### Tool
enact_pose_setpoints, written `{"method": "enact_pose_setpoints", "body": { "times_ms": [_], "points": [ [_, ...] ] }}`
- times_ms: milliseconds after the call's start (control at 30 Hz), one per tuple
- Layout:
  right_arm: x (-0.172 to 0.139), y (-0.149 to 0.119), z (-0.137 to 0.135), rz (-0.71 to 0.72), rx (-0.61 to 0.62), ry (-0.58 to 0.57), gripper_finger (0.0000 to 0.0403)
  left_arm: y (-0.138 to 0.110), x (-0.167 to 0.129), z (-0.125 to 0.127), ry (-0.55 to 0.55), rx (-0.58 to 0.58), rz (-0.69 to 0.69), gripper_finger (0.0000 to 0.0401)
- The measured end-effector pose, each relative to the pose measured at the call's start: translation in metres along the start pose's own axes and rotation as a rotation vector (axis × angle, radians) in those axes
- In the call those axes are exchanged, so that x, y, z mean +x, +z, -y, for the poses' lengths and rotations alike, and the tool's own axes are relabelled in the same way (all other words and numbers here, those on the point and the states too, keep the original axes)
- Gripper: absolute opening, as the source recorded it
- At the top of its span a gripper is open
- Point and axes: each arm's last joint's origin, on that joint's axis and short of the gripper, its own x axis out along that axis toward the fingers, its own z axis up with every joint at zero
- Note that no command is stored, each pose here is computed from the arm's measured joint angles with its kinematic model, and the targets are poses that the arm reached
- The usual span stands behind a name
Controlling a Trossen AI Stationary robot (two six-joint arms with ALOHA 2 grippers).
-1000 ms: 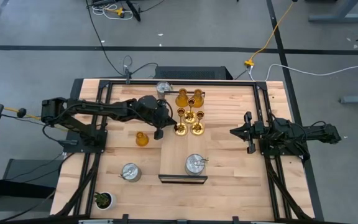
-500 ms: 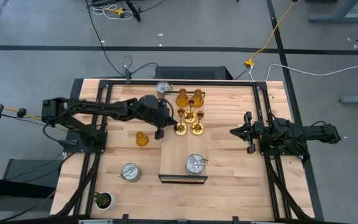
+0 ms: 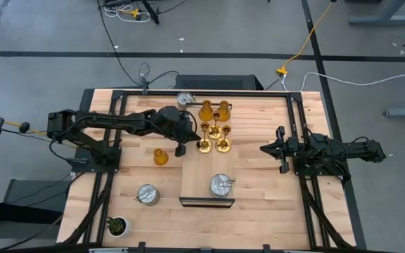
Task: Pick & Place candle stick holders
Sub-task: Put the candle holder on the shelf aligned with the other candle holder
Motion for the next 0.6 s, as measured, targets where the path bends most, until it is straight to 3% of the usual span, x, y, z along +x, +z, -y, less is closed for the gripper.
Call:
{"method": "enact_pose_setpoints", "body": {
  "times_ms": [600],
  "points": [
    [0.0,0.0,0.0,0.0,0.0,0.0,0.0027,-0.0009,0.0009,0.0056,-0.017,0.007,-0.014,0.0002]
  ]
}}
